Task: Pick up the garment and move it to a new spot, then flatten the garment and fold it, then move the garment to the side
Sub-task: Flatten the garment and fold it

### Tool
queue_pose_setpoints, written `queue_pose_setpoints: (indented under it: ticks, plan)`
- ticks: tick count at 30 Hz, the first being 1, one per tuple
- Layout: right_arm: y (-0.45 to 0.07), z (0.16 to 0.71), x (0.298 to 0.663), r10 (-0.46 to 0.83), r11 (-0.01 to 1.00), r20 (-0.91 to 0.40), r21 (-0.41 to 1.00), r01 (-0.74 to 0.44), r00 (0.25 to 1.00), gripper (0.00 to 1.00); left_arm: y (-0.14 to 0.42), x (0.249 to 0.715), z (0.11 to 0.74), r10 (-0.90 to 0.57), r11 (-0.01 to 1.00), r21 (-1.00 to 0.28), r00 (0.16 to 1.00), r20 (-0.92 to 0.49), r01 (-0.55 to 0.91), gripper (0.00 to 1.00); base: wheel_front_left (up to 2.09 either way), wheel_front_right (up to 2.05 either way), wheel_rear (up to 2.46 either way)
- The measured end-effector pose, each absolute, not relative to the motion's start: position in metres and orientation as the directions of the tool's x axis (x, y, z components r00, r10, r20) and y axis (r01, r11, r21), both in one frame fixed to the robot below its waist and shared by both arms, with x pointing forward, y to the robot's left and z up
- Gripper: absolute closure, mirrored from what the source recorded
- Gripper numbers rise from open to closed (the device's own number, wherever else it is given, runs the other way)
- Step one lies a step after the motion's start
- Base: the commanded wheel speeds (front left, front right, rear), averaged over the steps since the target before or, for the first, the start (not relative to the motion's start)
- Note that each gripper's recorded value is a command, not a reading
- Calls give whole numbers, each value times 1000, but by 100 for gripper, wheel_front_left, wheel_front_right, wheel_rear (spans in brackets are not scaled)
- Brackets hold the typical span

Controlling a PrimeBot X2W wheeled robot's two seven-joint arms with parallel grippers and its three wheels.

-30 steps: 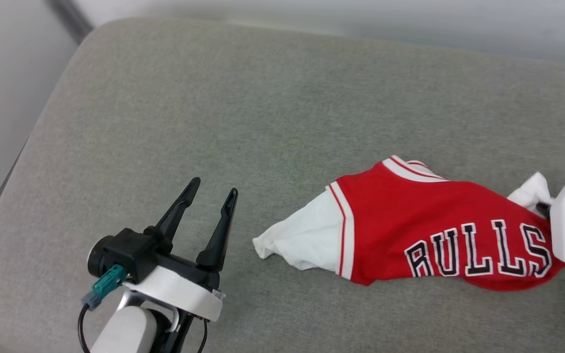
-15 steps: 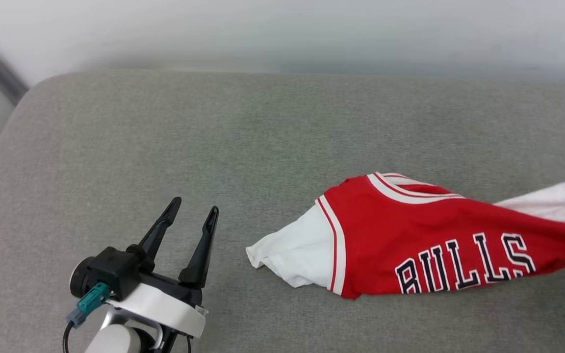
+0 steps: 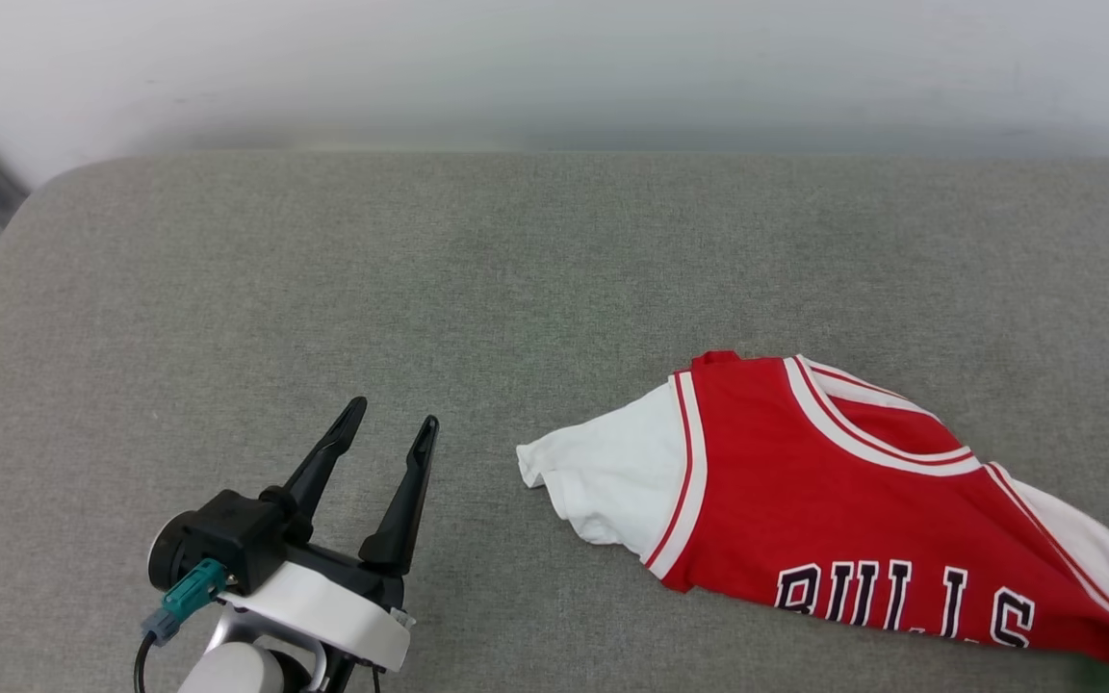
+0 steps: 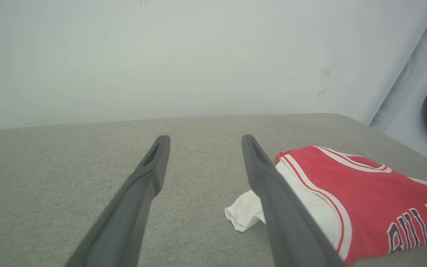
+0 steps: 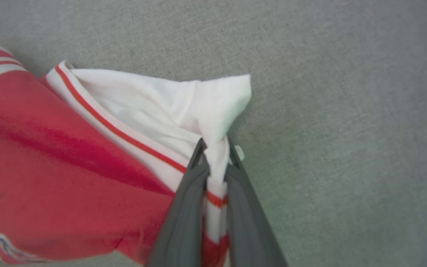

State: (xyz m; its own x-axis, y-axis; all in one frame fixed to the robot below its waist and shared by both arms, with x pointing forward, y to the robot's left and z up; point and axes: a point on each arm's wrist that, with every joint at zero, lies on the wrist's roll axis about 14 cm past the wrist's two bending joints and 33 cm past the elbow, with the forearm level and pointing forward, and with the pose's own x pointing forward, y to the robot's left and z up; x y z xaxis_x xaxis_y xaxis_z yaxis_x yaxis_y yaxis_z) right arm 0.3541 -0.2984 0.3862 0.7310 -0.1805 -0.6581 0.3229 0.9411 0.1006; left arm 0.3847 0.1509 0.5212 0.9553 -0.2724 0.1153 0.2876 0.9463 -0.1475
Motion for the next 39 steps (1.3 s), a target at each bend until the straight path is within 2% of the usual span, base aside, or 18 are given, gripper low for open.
queue_pose_setpoints:
  ticks: [1,2,3,8,13,16,20,25,30,33,36,39]
  plan:
    - [-297,382,351,-177,940,-669,103,326,722,100,151,384,521,-272,946,-151,955,115,287,0,0,0,0]
    - [-292,377,350,-161,950,-684,88,299,712,77,151,384,521,-272,946,-152,956,115,287,0,0,0,0]
    - [-288,375,350,-150,963,-686,60,261,712,0,151,384,521,-271,946,-152,956,114,287,0,0,0,0]
    - [-288,397,365,-139,974,-584,64,216,800,0,151,381,525,-268,946,-157,955,124,285,0,0,0,0]
    - [-288,449,386,-134,985,-367,53,164,921,0,151,377,528,-259,946,-164,957,133,279,0,0,0,0]
    - [-283,477,390,-124,985,-231,86,147,965,0,147,378,528,-260,943,-181,958,124,279,0,0,0,0]
    - [-268,510,392,-92,988,-54,118,98,994,0,142,382,525,-272,938,-199,959,80,283,0,0,0,0]
    - [-262,547,389,-89,988,146,137,69,985,0,123,387,509,-334,916,-258,940,-68,307,0,0,0,0]
    - [-255,557,388,-61,994,217,97,41,974,0,100,392,486,-430,894,-260,862,-266,366,0,0,0,0]
    - [-254,549,389,-64,995,208,94,45,976,0,96,395,467,-446,895,-220,806,-388,389,0,0,0,0]
    - [-251,542,391,-63,994,192,104,44,979,0,96,405,457,-422,905,-161,785,-453,394,0,0,0,0]
    - [-252,537,393,-72,993,182,107,53,981,0,87,407,440,-435,896,-168,734,-521,412,0,0,0,0]
